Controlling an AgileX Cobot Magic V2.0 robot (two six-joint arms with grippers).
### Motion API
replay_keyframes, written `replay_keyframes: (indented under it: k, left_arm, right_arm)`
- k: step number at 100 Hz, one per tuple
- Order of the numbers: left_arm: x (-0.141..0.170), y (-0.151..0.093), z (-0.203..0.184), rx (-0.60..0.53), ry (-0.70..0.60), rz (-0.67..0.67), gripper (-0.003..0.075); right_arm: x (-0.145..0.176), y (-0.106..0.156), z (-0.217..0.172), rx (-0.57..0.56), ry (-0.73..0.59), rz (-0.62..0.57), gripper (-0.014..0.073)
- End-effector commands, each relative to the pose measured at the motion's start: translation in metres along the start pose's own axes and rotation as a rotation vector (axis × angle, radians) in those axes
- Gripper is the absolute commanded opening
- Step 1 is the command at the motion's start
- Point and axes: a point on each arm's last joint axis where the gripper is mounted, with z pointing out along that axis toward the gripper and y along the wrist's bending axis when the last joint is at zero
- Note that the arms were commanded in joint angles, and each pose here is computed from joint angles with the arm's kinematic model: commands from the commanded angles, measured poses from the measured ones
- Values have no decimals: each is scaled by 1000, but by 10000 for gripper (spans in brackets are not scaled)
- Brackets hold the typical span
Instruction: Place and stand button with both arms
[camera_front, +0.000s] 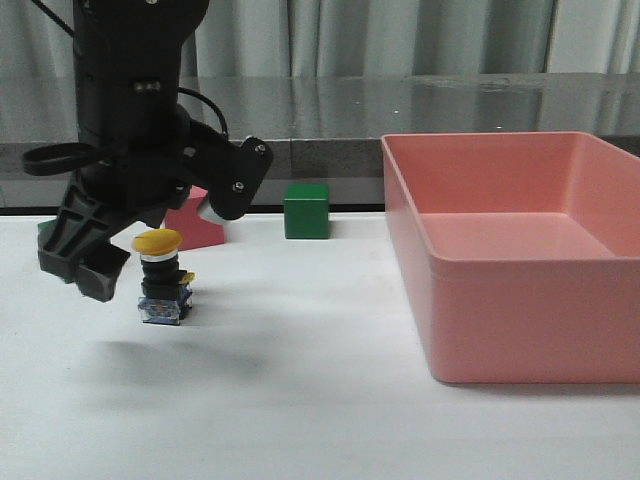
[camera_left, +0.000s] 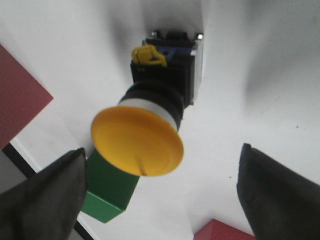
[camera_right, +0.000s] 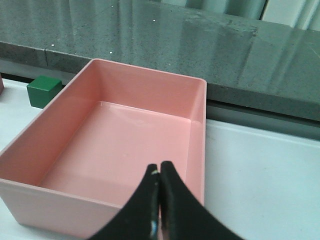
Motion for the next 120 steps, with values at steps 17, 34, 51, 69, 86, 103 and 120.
replay_keyframes:
  k: [17, 34, 51, 69, 86, 103, 120]
  left_arm:
    - [60, 18, -53, -97, -43, -460, 316]
    - [117, 17, -76, -23, -247, -844, -18]
    - [158, 0, -101, -82, -499, -1048, -20]
    - [169, -41, -121, -300, -691, -1164, -20]
    - [170, -98, -132, -435, -839, -1297, -20]
    - [166, -155, -127, -499, -919, -1385, -20]
    - [162, -200, -122, -554, -959, -1388, -20]
  right_arm:
    - [-15, -3, -2, 29, -90, 9, -76]
    - [-15, -3, -2, 29, -90, 9, -76]
    - [-14, -3, -2, 29, -89, 9, -76]
    - [-14, -3, -2, 29, -89, 9, -76]
    - [-14, -3, -2, 29, -89, 9, -76]
    - [-14, -3, -2, 29, -89, 9, -76]
    - [-14, -3, -2, 29, -89, 9, -76]
